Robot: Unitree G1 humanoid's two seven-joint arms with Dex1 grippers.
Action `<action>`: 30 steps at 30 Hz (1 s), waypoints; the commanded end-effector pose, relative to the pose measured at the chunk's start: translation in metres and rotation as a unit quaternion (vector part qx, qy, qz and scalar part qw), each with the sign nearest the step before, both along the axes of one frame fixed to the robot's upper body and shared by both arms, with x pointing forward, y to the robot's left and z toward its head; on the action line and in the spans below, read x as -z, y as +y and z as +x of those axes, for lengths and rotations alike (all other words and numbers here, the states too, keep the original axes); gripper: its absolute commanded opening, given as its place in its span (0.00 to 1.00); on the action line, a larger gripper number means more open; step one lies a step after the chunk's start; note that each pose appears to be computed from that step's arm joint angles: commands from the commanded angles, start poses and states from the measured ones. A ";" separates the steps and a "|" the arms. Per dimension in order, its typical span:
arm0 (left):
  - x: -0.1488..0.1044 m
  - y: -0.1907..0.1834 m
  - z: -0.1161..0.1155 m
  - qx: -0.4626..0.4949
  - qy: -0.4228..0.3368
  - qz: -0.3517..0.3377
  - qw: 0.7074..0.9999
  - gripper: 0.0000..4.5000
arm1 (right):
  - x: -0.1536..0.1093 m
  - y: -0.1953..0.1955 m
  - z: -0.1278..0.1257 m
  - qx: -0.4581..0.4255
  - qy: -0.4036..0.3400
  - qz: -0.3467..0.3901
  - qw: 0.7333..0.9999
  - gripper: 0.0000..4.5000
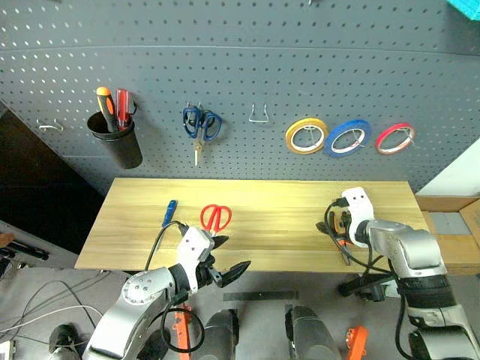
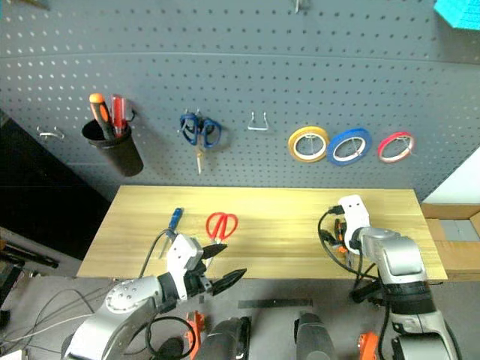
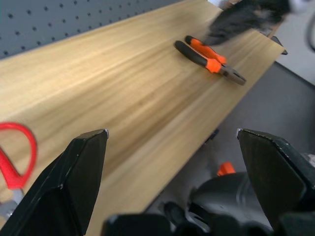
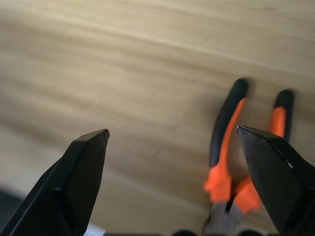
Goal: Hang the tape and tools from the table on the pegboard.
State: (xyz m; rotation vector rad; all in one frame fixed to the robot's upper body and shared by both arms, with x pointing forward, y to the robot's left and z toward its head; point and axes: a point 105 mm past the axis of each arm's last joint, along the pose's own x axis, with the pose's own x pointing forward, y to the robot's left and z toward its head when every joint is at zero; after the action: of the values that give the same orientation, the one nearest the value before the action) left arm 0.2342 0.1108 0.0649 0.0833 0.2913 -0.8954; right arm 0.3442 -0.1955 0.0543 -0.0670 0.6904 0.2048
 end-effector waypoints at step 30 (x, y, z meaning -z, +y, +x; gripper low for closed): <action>-0.020 -0.032 -0.022 0.034 0.007 -0.044 0.998 1.00 | 0.029 -0.022 -0.005 0.100 0.062 0.002 0.993 0.95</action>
State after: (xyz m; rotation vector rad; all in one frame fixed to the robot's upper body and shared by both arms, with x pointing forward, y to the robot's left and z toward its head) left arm 0.2183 0.0870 0.0736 0.0132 0.3033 -0.9405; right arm 0.3355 -0.2179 0.0215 0.0295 0.8386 0.0140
